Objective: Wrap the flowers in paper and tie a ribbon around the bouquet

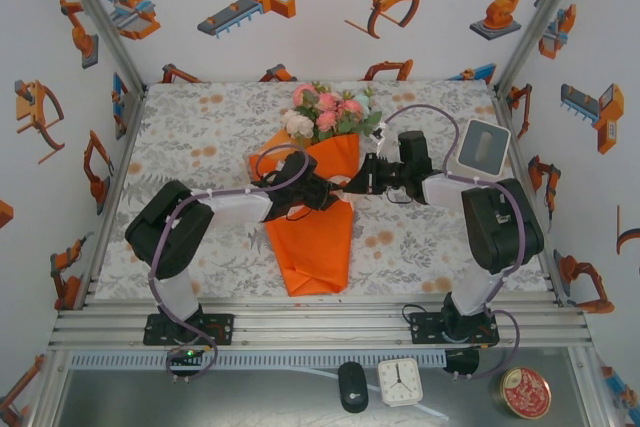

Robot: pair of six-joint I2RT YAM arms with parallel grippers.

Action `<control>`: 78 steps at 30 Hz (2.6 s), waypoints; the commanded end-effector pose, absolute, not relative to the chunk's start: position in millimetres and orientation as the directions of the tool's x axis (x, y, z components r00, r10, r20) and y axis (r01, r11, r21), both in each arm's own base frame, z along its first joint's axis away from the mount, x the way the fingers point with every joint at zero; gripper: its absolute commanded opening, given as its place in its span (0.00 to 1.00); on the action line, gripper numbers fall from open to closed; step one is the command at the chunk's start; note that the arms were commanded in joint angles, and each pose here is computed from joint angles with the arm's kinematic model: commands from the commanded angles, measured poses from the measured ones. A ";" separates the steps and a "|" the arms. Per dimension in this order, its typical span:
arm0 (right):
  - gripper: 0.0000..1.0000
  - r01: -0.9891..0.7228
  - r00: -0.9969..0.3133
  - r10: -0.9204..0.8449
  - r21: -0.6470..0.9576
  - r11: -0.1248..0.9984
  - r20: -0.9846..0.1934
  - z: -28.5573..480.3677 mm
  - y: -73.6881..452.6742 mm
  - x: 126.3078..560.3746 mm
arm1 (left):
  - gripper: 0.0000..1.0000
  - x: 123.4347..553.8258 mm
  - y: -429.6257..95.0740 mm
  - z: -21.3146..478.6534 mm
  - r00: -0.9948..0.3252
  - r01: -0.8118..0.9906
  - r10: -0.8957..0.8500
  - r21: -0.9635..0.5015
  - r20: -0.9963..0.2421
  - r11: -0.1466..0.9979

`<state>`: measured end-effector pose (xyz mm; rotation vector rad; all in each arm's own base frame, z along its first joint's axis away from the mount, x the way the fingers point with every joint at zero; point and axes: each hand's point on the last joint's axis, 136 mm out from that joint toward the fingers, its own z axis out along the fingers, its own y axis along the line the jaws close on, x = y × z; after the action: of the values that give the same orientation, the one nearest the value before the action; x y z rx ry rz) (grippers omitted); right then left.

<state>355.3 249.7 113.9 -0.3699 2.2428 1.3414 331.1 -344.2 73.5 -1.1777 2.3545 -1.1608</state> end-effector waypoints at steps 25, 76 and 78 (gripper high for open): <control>0.54 -0.827 -0.306 -0.172 0.172 0.535 -0.936 191.1 229.1 291.7 | 0.00 295.4 -328.1 127.4 -0.725 -0.495 -0.672 -0.792 0.151 0.357; 0.00 -0.787 -0.395 -0.065 0.300 0.540 -0.916 201.7 257.5 295.0 | 0.34 332.3 -130.0 30.6 -0.404 -0.771 -0.914 -0.551 0.034 0.320; 0.00 -0.689 -0.421 -0.014 0.310 0.655 -0.907 197.0 242.4 313.3 | 0.15 329.6 -126.5 29.9 -0.386 -0.781 -0.922 -0.543 0.032 0.308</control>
<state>292.3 253.5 188.5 -0.7026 1.8445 0.9346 327.5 -121.7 27.6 -1.4949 2.3208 -0.6482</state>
